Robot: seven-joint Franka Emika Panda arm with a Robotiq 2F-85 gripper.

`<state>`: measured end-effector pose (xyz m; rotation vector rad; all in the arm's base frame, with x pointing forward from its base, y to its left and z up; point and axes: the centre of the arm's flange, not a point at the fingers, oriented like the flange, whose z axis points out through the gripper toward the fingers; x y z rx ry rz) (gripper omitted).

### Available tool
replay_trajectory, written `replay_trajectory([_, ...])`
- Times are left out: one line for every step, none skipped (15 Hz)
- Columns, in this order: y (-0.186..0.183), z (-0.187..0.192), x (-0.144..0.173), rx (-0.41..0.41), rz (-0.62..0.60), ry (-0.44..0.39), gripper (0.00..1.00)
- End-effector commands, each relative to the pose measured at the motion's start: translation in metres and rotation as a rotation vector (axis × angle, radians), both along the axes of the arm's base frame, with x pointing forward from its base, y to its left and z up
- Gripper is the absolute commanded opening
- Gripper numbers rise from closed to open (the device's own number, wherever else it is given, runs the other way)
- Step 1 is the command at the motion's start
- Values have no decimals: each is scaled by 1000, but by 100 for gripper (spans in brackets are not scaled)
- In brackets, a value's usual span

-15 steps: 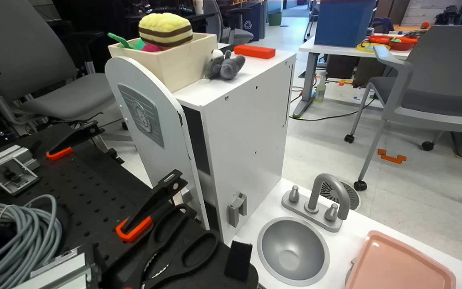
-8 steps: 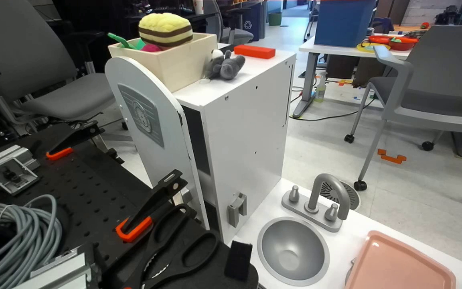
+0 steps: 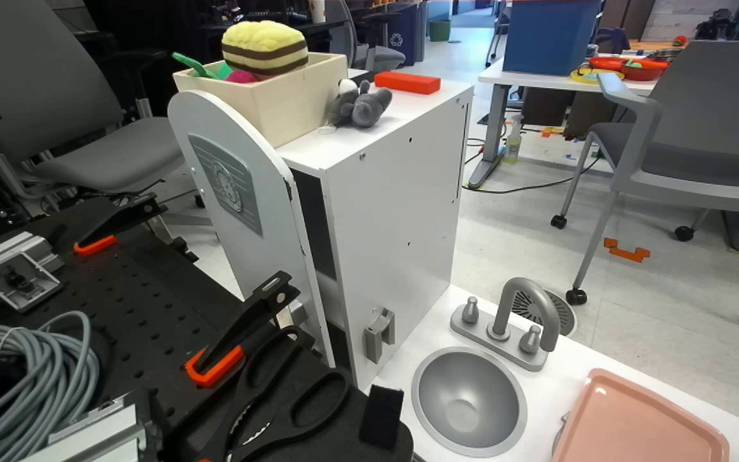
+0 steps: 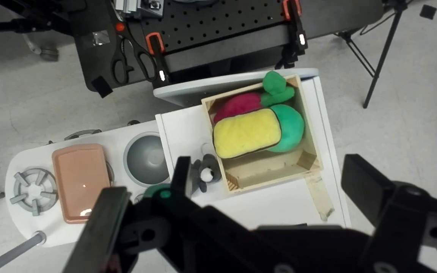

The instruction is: Remove the yellow plushy from the basket and put it on top of the cupboard

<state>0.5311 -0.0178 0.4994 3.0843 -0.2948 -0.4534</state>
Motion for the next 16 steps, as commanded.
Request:
replay_trajectory([0, -16, -11, -36, 114, 38, 100])
replay_trajectory([0, -19, -11, -40, 135, 44, 100])
replay_trajectory([1, -23, -12, -46, 156, 51, 100])
replay_trajectory([1, -28, -13, -58, 173, 51, 100])
replay_trajectory([2, -34, -13, -73, 190, 49, 100])
replay_trajectory([2, -41, -14, -91, 203, 44, 100])
replay_trajectory([2, -44, -14, -101, 214, 38, 100])
replay_trajectory([3, -48, -13, -101, 220, 21, 100])
replay_trajectory([4, -51, -12, -97, 218, 1, 100])
replay_trajectory([5, -54, -11, -87, 220, -9, 100])
replay_trajectory([6, -57, -11, -86, 225, -33, 100])
replay_trajectory([7, -60, -11, -81, 233, -62, 100])
replay_trajectory([8, -62, -10, -74, 240, -83, 100])
replay_trajectory([10, -64, -8, -63, 245, -87, 100])
replay_trajectory([11, -65, -8, -46, 251, -77, 100])
replay_trajectory([12, -66, -9, -34, 263, -65, 100])
